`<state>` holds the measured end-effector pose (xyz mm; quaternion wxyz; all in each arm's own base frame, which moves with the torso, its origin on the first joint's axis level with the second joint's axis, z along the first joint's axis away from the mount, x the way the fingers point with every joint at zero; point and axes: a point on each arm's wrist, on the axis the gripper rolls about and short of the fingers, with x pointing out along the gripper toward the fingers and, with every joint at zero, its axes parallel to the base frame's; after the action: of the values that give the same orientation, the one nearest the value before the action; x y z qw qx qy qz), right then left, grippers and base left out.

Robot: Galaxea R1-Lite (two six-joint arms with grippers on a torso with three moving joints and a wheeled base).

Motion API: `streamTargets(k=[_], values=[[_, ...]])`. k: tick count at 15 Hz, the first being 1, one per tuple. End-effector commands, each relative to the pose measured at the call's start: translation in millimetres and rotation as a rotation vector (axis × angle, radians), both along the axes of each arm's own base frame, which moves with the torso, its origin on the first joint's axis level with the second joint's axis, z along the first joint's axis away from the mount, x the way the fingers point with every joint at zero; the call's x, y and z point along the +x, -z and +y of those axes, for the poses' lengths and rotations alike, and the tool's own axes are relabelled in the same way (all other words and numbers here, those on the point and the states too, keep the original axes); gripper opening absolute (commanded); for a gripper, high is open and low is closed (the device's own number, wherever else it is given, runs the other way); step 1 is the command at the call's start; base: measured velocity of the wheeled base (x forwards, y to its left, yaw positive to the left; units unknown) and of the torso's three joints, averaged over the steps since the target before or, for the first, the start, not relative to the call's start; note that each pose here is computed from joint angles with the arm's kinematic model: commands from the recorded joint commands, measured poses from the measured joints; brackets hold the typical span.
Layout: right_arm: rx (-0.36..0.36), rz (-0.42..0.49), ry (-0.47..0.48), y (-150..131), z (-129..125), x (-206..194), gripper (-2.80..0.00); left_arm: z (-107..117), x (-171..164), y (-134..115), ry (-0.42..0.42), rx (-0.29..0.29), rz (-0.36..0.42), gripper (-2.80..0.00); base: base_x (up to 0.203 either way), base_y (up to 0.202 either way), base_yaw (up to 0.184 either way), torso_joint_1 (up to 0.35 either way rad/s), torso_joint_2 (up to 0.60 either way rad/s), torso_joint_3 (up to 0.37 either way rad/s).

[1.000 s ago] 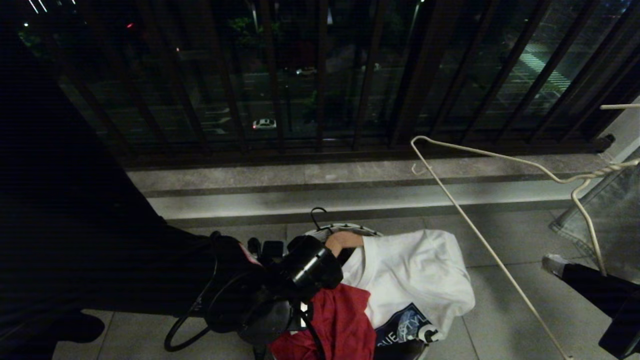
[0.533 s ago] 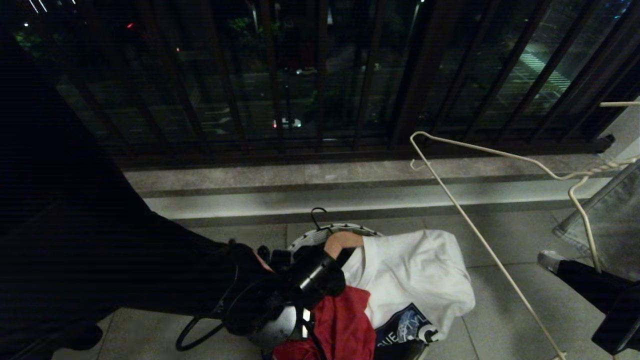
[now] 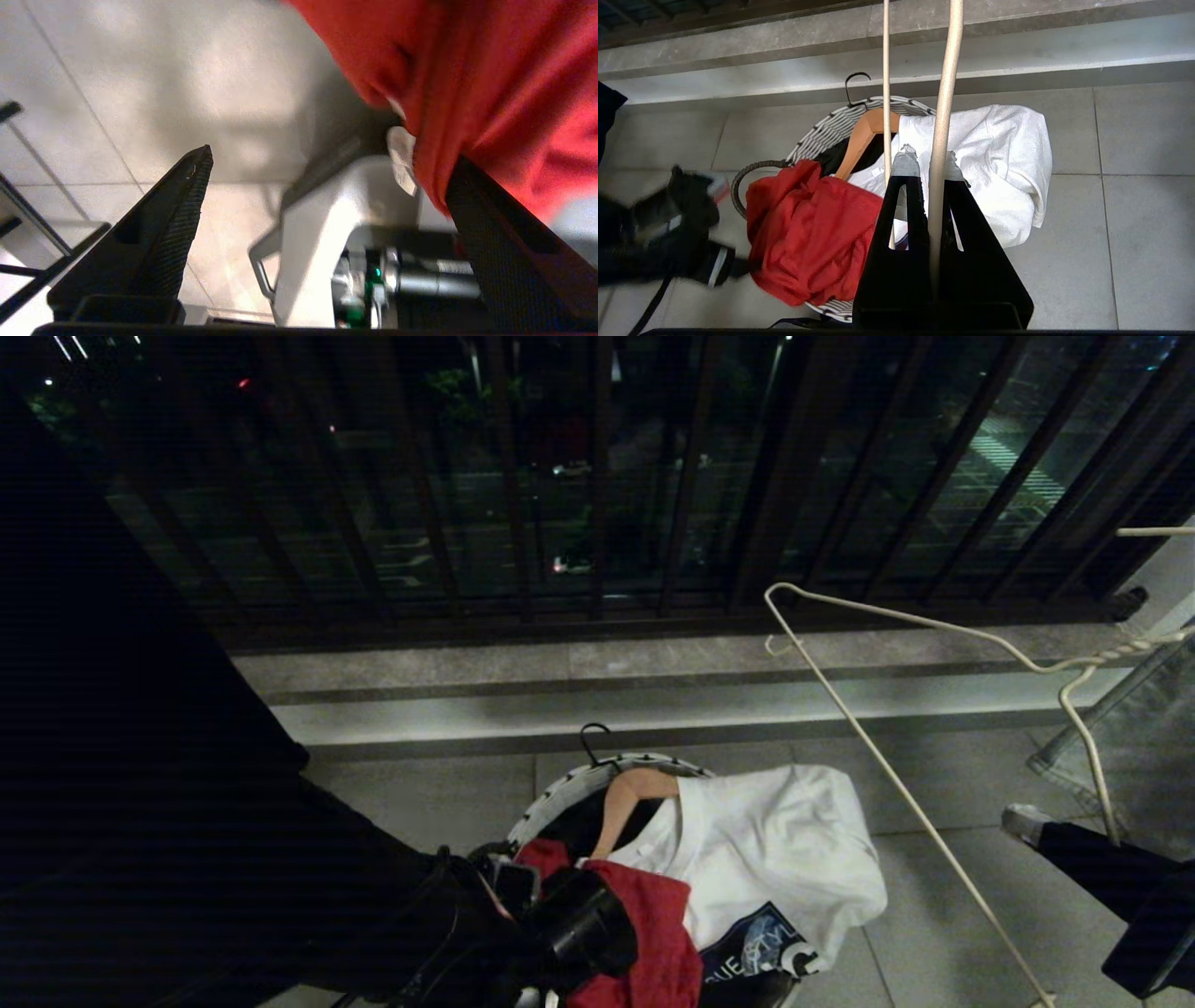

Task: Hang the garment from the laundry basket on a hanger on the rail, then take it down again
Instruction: Pick up clothes from the basket

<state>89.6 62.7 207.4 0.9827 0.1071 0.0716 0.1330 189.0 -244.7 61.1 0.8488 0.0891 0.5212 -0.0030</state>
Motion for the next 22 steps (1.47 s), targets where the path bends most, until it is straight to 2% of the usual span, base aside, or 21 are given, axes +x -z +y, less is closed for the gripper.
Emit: streamTargets(k=[1, 4, 7, 14, 18, 19, 22], values=[[0.003, -0.002, 0.002, -0.3, 0.0, 0.0, -2.8, -5.5, -14.8, -3.6, 0.036, -0.023, 0.014, 0.0, 0.0, 0.0, 0.0, 0.0, 0.0, 0.0], [0.004, -0.002, 0.002, -0.3, 0.0, 0.0, -2.8, -8.5, -18.9, -10.5, 0.058, -0.066, 0.03, 0.0, 0.0, 0.0, 0.0, 0.0, 0.0, 0.0], [0.003, 0.001, 0.001, 0.3, 0.2, 0.2, -2.8, -6.5, -20.1, -36.1, 0.064, -0.153, -0.008, 0.0, 0.0, 0.0, 0.0, 0.0, 0.0, 0.0], [0.001, 0.003, 0.001, 0.9, 0.3, 0.4, -2.8, -9.8, 28.6, -8.2, -0.055, -0.105, 0.002, 0.0, 0.0, 0.0, 0.0, 0.0, 0.0, 0.0], [0.002, 0.002, 0.001, 0.7, 0.1, 0.1, -2.8, -10.2, 30.0, -6.2, -0.055, -0.1, 0.005, 0.0, 0.0, 0.0, 0.0, 0.0, 0.0, 0.0], [0.002, 0.002, 0.001, 0.7, 0.1, 0.1, -2.8, -10.5, 30.3, -5.1, -0.055, -0.098, 0.007, -2.8, 0.0, 0.0, 0.0, 0.0, 0.0, 0.0], [0.001, 0.002, 0.001, 0.7, 0.1, 0.1, -2.8, -12.0, 34.5, -6.5, -0.061, -0.107, -0.001, -2.8, 0.0, 0.0, 0.0, 0.0, 0.0, 0.0]])
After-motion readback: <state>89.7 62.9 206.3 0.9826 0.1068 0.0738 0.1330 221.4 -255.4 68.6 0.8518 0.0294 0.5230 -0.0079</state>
